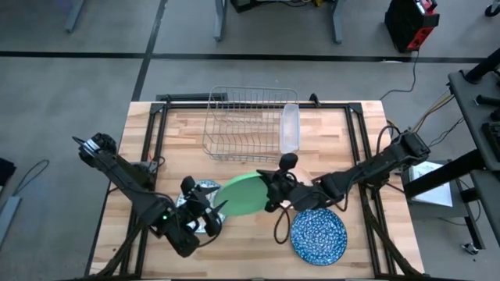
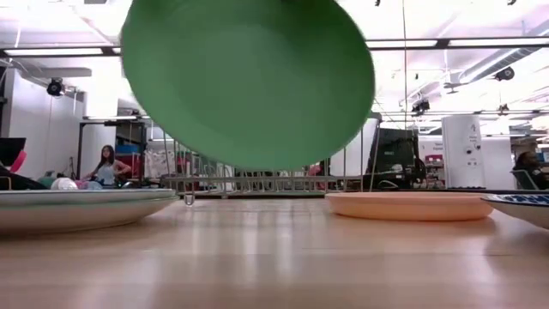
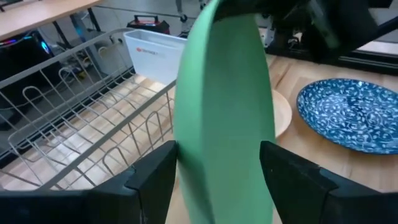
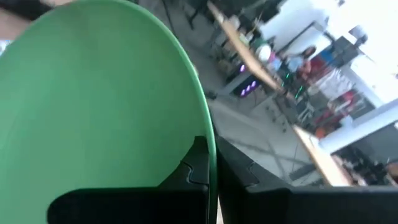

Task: Sort dishes
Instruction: Put the light green plate into the dish rack

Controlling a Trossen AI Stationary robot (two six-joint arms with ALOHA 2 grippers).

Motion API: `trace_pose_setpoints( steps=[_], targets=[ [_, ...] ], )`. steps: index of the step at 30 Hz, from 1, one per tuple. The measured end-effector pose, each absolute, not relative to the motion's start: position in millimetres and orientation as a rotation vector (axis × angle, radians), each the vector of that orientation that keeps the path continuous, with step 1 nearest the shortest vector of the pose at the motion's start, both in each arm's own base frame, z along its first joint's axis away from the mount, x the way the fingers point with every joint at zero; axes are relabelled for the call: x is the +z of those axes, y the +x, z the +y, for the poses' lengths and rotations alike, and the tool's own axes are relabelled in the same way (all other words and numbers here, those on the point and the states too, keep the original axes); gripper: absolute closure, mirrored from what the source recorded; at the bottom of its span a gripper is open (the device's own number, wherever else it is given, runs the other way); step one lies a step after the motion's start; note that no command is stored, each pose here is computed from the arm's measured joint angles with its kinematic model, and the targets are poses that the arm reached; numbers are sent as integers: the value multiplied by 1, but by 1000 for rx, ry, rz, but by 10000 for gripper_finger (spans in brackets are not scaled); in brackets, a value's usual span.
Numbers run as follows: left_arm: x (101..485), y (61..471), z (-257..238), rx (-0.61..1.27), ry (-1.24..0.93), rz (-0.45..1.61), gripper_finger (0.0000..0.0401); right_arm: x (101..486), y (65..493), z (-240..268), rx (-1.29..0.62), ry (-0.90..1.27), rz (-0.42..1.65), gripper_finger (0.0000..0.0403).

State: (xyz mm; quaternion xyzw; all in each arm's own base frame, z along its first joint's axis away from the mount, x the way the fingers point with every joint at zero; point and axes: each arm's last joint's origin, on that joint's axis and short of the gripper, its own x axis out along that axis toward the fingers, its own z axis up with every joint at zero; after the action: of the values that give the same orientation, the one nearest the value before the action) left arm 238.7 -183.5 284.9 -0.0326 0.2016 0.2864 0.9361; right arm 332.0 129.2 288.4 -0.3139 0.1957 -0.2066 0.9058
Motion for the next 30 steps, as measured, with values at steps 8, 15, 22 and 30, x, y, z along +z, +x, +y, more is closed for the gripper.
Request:
trace_pose_setpoints(
  steps=[8,15,22,30],
  targets=[
    [280,248,-175,625,-92,405,184,302,336,135,-320,-634,270,403],
    [274,256,-176,675,-10,353,272,299,337,134,-303,-605,252,402],
    [285,262,-177,769,39,243,379,299,338,125,-347,-431,227,359],
    [334,267,-157,834,23,240,379,302,326,112,-517,-394,302,247]
  ],
)
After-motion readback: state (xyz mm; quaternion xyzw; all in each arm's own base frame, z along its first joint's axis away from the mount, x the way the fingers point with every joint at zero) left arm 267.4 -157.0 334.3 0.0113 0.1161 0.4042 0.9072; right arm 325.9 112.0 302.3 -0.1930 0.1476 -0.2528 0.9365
